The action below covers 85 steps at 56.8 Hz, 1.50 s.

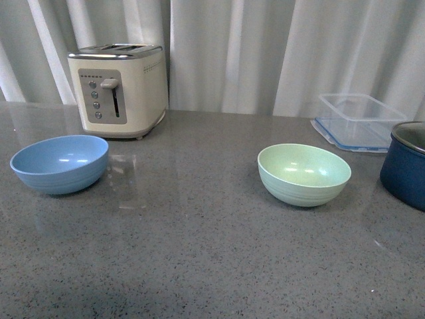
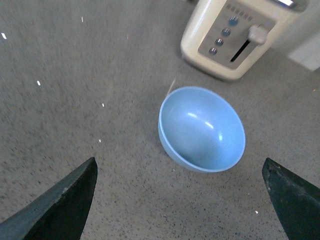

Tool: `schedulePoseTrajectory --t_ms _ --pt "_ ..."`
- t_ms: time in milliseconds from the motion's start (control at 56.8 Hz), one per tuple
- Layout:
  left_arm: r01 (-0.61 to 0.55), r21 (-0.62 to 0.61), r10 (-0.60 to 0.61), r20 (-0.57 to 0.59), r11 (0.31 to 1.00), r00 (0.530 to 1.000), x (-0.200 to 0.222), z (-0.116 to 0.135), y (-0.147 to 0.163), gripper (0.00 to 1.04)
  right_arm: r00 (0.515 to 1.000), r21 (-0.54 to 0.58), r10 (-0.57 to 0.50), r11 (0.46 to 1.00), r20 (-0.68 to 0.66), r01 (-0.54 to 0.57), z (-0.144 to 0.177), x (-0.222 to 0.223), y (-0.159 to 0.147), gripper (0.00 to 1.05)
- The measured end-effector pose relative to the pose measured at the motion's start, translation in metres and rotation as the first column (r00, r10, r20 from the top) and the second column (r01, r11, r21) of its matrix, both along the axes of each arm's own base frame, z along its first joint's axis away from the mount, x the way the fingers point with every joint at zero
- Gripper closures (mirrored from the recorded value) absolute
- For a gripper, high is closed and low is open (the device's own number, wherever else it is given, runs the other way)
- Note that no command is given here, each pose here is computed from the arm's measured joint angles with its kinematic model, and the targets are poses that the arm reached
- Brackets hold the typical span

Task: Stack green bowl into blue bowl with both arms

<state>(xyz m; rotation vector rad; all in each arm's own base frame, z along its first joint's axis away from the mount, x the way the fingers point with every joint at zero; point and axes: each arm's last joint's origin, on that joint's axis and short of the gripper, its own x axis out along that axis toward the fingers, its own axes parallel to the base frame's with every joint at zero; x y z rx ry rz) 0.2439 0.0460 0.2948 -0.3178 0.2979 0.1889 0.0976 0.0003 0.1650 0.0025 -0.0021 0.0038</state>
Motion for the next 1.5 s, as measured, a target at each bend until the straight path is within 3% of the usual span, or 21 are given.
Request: schedulePoseTrajectory --t_ms 123,282,511,1039,1268,1373,1496 --pt "-0.018 -0.078 0.009 -0.108 0.997 0.994 0.034 -0.002 0.003 0.07 1.0 0.0 0.0 1.0 0.0 0.0 0.0 0.0 0.0 0.1" --pt "-0.028 -0.1 0.012 -0.157 0.995 0.988 0.069 -0.002 0.002 0.07 1.0 0.0 0.0 1.0 0.0 0.0 0.0 0.0 0.0 0.1" --pt "-0.017 -0.118 -0.015 -0.267 0.993 0.963 0.107 -0.03 -0.003 0.07 1.0 0.0 0.0 1.0 0.0 0.0 0.0 0.0 0.0 0.1" --pt "-0.04 -0.139 -0.013 -0.358 0.989 0.934 0.145 -0.071 -0.003 0.07 1.0 0.0 0.0 1.0 0.0 0.0 0.0 0.0 0.0 0.1" --pt "-0.047 -0.147 -0.012 -0.38 0.988 0.925 0.15 -0.081 -0.006 0.4 1.0 0.0 0.0 1.0 0.0 0.0 0.0 0.0 0.0 0.1" --pt "-0.047 -0.151 -0.014 -0.384 0.987 0.923 0.154 -0.082 -0.006 0.64 1.0 0.0 0.0 1.0 0.0 0.0 0.0 0.0 0.0 0.1" --pt "-0.047 -0.149 -0.014 -0.385 0.988 0.923 0.156 -0.081 -0.007 0.82 1.0 0.0 0.0 1.0 0.0 0.0 0.0 0.0 0.0 0.1"
